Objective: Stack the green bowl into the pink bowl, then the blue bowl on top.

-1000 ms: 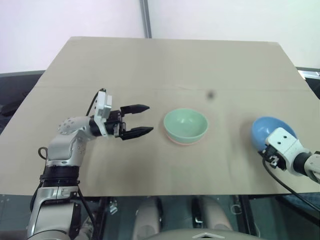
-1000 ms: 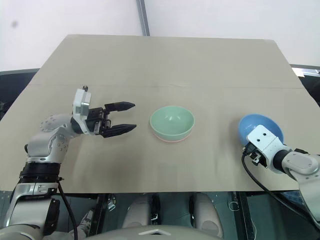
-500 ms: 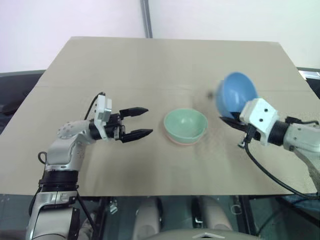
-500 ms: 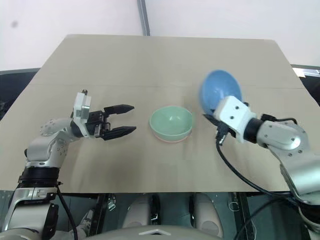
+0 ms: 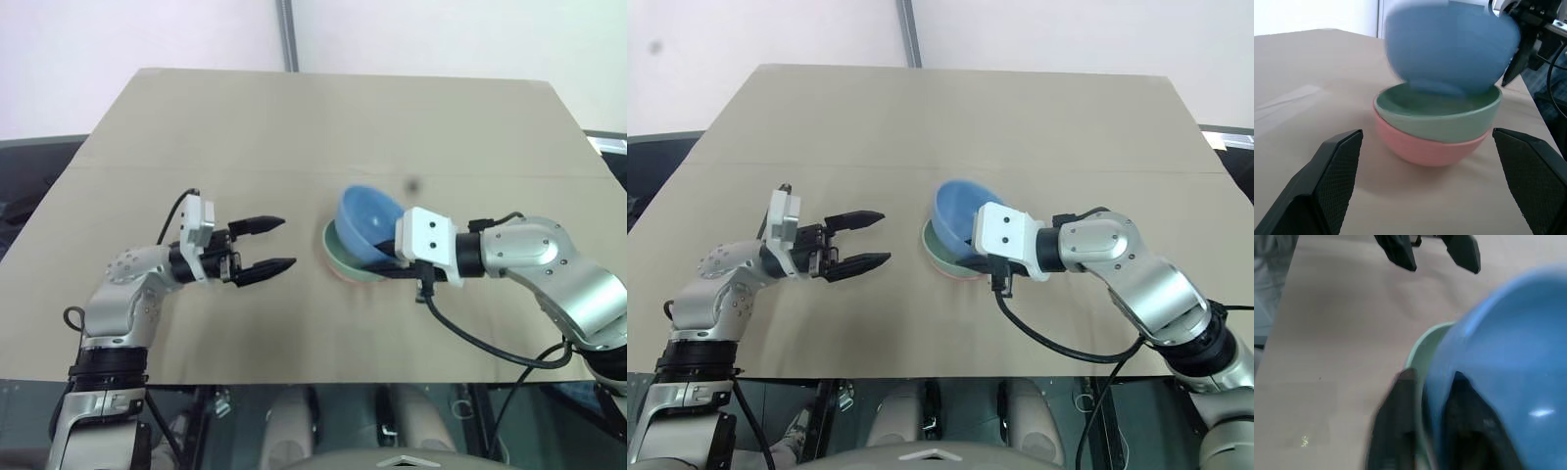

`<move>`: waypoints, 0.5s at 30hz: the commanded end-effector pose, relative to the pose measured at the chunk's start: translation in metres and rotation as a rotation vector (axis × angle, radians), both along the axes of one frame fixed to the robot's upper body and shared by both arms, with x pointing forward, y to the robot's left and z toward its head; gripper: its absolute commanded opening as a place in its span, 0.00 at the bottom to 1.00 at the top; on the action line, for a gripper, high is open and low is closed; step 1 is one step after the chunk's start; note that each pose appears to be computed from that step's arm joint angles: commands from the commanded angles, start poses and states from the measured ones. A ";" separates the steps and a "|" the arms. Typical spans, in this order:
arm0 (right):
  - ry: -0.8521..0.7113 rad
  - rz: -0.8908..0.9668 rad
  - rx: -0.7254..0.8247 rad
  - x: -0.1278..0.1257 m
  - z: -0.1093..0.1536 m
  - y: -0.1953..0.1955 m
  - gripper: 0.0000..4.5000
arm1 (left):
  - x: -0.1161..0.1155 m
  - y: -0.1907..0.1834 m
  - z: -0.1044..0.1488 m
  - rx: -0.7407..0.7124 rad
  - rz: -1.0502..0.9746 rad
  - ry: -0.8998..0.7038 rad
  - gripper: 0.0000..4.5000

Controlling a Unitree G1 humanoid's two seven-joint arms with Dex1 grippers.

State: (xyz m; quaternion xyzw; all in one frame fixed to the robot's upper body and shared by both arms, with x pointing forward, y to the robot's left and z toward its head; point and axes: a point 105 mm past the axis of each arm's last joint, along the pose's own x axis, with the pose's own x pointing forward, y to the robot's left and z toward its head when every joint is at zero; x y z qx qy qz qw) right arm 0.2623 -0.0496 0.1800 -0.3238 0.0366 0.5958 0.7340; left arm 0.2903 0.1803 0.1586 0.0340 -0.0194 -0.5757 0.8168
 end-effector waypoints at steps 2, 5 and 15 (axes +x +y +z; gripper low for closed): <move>-0.146 -0.011 0.047 0.006 0.023 0.001 0.69 | -0.004 0.003 0.014 0.000 0.015 -0.053 1.00; -0.172 -0.006 0.078 0.001 0.034 -0.003 0.69 | -0.006 0.002 0.012 0.005 0.022 -0.042 1.00; 0.010 -0.240 0.175 -0.024 0.020 -0.063 0.69 | -0.012 0.010 0.004 0.075 0.118 -0.089 1.00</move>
